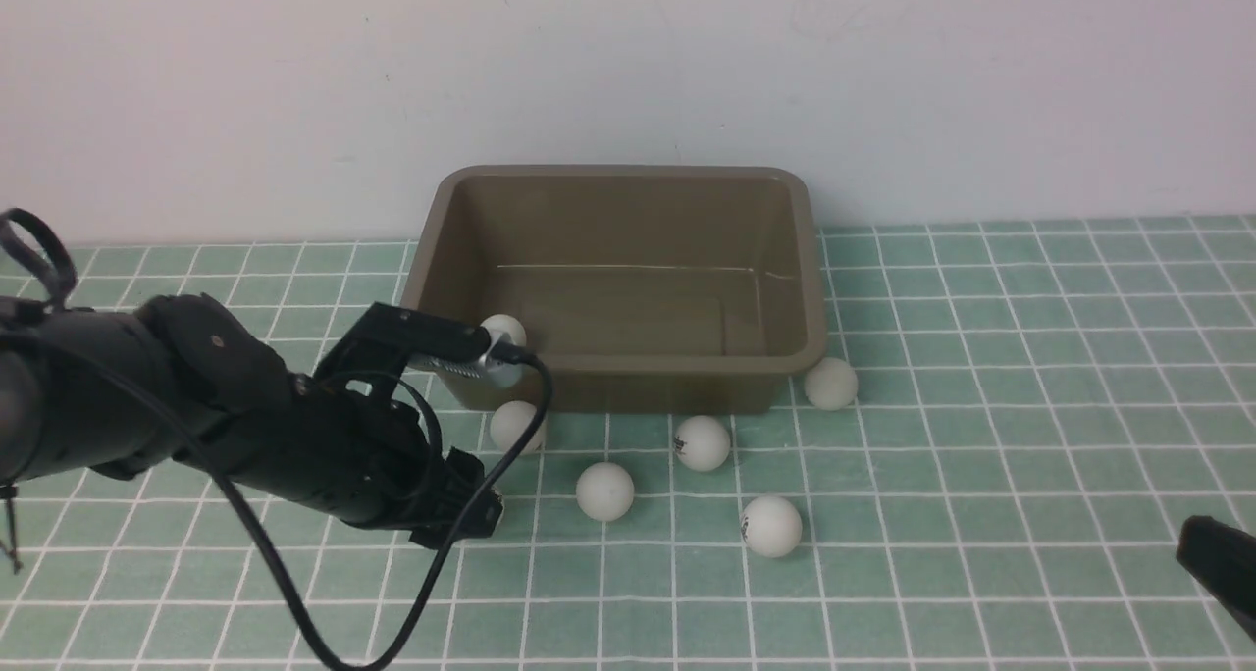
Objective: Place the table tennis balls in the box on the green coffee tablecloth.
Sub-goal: 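Reach for and grasp a ping pong ball on the table beside the basket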
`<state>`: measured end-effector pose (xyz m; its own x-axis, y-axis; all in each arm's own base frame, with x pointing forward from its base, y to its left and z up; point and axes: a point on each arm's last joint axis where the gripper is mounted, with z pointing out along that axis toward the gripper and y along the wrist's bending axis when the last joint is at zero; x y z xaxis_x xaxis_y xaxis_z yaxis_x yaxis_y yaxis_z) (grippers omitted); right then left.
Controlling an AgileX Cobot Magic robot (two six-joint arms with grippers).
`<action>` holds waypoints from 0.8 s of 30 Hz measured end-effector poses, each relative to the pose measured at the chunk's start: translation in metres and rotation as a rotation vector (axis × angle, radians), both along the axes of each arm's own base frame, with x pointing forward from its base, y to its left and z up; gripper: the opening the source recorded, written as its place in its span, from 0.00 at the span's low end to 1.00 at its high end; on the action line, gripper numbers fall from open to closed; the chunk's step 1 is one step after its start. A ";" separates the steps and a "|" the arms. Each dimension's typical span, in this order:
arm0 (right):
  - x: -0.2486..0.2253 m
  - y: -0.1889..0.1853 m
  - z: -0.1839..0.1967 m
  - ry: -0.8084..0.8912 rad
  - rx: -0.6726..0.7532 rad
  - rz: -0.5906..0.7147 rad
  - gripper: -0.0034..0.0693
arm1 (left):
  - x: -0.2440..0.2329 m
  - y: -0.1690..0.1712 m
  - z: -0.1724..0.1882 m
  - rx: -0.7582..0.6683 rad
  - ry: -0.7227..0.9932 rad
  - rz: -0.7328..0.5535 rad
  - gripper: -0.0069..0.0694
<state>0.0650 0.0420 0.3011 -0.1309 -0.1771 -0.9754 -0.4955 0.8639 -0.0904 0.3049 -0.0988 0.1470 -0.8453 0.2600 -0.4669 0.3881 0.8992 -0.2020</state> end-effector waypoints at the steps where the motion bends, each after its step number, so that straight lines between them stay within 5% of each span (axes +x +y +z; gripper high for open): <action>1: 0.000 0.000 0.000 0.000 0.000 0.000 0.67 | 0.001 -0.001 -0.001 0.002 -0.005 -0.001 0.66; 13: 0.000 0.000 0.000 0.001 0.000 0.001 0.67 | 0.008 -0.015 -0.010 -0.009 -0.045 -0.039 0.66; 18: 0.000 0.000 0.000 0.001 0.000 0.001 0.67 | 0.009 -0.016 -0.011 -0.019 -0.052 -0.024 0.55; 24: 0.000 0.000 0.000 0.001 0.000 0.002 0.67 | 0.001 -0.020 0.007 -0.072 -0.041 -0.085 0.55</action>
<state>0.0649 0.0421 0.3010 -0.1320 -0.1777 -0.9752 -0.4969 0.8631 -0.0900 0.3061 -0.1192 0.1535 -0.8012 0.2943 -0.5210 0.4716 0.8464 -0.2472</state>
